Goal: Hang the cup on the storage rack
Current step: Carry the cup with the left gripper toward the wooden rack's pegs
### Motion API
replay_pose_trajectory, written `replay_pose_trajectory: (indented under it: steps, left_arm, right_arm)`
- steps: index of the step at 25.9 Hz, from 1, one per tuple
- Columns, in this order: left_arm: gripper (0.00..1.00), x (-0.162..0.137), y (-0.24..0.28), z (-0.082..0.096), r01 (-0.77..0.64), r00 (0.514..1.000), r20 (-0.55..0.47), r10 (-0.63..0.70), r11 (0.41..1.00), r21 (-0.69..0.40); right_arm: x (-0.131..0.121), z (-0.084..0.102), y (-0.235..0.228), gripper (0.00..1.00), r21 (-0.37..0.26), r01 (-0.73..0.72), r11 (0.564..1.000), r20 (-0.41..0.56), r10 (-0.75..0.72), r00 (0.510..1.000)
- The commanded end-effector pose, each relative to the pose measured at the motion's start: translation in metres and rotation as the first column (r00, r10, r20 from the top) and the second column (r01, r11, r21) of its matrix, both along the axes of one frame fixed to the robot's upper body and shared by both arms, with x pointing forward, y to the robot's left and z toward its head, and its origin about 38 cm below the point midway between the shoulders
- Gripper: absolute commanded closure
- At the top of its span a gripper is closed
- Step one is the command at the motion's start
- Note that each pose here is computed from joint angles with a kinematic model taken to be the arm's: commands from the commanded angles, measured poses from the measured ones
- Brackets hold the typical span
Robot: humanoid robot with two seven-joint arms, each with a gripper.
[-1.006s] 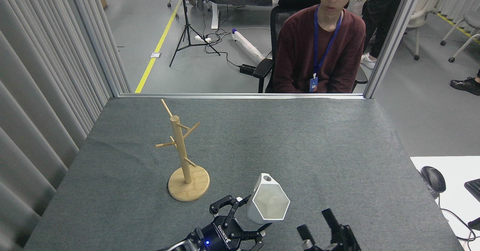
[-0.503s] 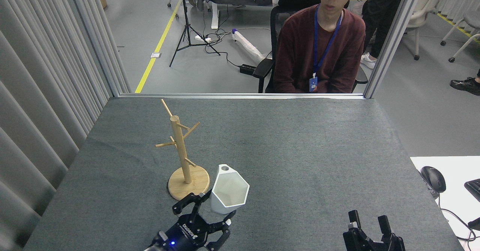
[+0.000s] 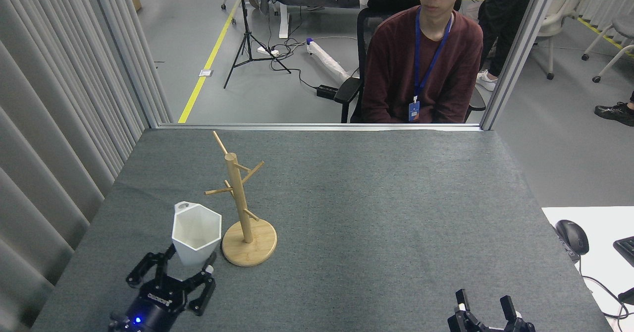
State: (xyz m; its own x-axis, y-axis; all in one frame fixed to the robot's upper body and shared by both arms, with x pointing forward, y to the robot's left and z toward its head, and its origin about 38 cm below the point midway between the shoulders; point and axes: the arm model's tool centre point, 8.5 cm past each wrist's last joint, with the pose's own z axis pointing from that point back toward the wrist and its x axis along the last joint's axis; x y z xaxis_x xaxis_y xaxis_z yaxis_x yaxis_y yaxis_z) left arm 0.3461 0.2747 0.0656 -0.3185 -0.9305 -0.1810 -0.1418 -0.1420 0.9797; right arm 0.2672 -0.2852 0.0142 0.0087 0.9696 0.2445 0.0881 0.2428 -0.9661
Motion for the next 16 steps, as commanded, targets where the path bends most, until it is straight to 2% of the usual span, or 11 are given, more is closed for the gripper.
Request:
replay_pose_trajectory:
  steps: [1, 7, 16]
  left_arm:
    - [0.42, 0.021, 0.025, 0.001, -0.067, 0.998, -0.004, 0.067, 0.997, 0.024]
    - [0.42, 0.043, 0.025, 0.004, -0.071, 0.997, -0.006, 0.072, 0.996, 0.060]
    - [0.42, 0.044, 0.024, 0.012, -0.032, 0.999, 0.005, 0.031, 0.996, 0.085]
  right_arm:
    - [-0.005, -0.003, 0.000, 0.01, -0.004, -0.005, 1.000, -0.012, 0.005, 1.000]
    - [-0.006, -0.004, 0.000, 0.01, -0.004, -0.004, 1.000, -0.017, 0.004, 1.000]
    - [-0.001, -0.001, 0.000, 0.01, -0.004, -0.004, 1.000, -0.004, 0.004, 1.000]
